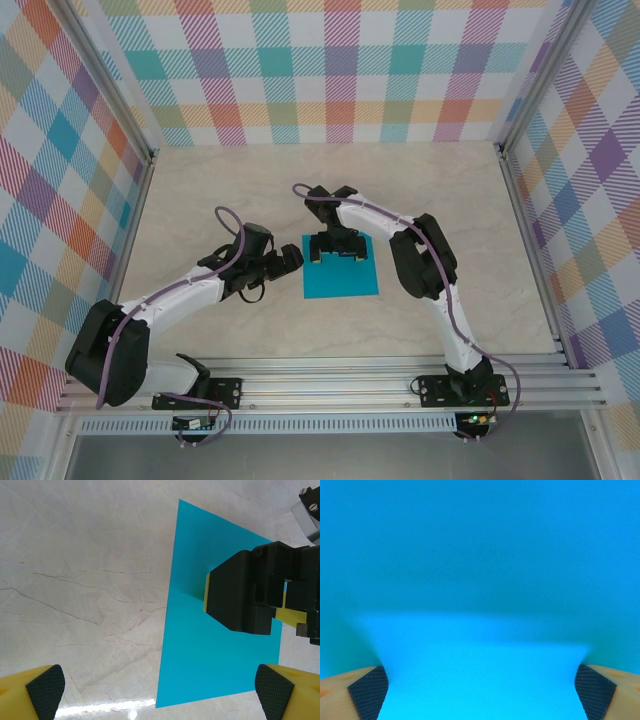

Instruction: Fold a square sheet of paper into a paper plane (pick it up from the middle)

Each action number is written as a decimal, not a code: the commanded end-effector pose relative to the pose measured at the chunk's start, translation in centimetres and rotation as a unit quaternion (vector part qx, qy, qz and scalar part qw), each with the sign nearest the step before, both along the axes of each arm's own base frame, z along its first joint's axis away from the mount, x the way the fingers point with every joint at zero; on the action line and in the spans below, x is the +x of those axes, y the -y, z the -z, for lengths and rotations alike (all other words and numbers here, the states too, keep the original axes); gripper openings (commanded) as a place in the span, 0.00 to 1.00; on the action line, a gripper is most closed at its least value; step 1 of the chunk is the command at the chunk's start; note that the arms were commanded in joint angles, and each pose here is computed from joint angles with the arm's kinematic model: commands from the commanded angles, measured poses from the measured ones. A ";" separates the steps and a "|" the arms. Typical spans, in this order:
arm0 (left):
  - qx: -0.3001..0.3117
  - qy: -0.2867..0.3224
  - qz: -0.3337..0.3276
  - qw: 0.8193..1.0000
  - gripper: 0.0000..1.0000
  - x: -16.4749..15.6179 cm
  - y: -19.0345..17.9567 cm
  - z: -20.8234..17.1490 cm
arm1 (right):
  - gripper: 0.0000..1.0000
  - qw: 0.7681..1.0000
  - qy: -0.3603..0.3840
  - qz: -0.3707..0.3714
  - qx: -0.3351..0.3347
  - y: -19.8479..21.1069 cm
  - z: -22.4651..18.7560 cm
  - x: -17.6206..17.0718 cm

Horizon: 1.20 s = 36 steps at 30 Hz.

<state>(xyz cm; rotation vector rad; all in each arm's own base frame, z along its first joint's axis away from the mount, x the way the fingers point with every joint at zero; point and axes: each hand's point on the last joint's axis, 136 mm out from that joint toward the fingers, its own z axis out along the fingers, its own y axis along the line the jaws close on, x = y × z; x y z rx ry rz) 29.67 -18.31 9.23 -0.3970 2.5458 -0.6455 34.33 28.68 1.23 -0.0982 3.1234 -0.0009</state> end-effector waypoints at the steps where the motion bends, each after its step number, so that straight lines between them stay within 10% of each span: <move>1: 0.001 0.006 0.003 1.000 1.00 -0.2 -0.5 -0.3 | 1.00 0.994 -0.096 0.001 -0.059 2.2 6.7 -4.5; 36: 0.006 0.006 0.004 1.000 1.00 -0.3 -0.7 -0.6 | 1.00 0.999 -0.011 -0.028 0.011 -0.3 -1.2 -1.5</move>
